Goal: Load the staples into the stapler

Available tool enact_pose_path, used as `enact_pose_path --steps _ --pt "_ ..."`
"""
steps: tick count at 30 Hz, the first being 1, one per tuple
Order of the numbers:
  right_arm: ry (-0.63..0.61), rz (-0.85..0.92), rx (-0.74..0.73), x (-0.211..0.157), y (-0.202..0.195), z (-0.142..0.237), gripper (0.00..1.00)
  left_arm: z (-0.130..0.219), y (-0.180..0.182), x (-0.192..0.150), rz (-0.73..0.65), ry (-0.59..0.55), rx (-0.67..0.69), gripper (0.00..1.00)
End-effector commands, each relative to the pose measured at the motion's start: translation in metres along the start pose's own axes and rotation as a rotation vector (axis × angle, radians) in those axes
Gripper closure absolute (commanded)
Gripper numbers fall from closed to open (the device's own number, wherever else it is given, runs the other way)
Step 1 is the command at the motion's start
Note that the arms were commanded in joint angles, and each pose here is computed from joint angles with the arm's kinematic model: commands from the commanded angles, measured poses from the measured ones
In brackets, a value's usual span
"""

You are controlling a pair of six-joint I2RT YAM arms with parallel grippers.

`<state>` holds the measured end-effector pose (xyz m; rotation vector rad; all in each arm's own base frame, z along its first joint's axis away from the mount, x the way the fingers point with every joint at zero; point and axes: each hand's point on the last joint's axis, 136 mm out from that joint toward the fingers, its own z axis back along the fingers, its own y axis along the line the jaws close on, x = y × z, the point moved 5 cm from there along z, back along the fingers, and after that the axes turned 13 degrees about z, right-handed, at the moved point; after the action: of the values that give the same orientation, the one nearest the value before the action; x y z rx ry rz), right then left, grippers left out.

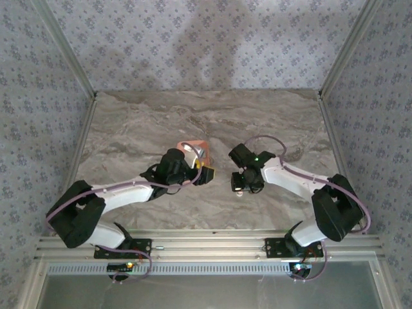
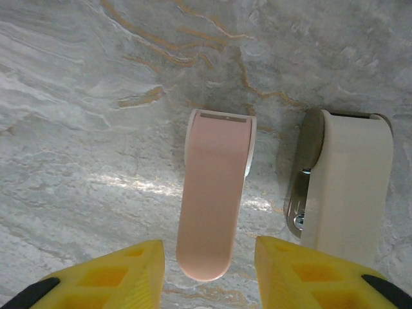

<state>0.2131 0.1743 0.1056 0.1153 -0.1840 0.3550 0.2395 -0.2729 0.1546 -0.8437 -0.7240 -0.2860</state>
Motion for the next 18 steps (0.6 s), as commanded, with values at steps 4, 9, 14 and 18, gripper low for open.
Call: enact_pose_path --steps 4,9,14,18 --pt "0.045 0.022 -0.041 0.0 0.0 -0.005 0.58 0.012 0.009 0.004 -0.014 -0.05 0.046 0.32" --pt "0.067 0.028 -0.048 0.001 0.002 -0.011 0.63 0.015 0.013 0.002 -0.013 -0.056 0.058 0.32" --pt "0.056 0.038 -0.064 0.005 0.002 -0.006 0.73 0.018 0.016 0.002 -0.013 -0.064 0.071 0.32" --pt "0.031 0.043 -0.058 0.012 0.004 0.002 0.76 0.021 0.018 0.001 -0.01 -0.076 0.087 0.32"
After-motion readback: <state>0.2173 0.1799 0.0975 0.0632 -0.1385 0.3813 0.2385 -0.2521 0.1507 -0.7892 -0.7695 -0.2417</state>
